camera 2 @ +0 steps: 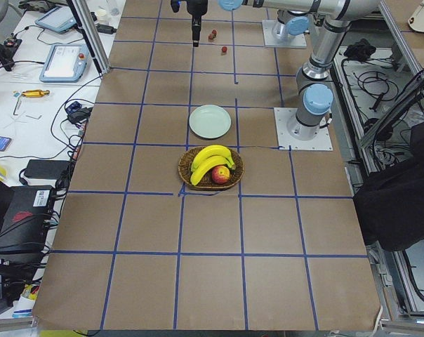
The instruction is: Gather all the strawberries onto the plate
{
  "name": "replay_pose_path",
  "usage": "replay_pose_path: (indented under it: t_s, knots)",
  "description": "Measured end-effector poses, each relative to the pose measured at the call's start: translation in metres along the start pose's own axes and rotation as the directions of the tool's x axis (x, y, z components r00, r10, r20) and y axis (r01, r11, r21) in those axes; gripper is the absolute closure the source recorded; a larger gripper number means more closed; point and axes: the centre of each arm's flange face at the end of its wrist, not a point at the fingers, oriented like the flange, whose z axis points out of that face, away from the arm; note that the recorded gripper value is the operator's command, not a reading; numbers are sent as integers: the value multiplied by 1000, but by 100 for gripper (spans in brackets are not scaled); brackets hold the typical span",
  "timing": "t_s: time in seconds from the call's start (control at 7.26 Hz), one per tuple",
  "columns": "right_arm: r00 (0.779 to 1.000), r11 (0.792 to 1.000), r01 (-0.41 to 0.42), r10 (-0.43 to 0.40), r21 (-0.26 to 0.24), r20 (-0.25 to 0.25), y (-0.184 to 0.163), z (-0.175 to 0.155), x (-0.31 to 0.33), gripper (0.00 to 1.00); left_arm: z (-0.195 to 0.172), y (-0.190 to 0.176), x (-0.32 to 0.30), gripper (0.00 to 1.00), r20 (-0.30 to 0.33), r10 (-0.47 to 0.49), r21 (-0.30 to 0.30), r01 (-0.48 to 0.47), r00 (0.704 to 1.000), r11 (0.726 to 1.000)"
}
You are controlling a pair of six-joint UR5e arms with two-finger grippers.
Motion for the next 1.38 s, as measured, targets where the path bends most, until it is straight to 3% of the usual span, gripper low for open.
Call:
replay_pose_path:
  t_s: [1.38]
  knots:
    - [1000,1000,-11,11,8,1,-1,-4,8,0,4,-2,0,0,-2,2,-10,-2,1000,1000]
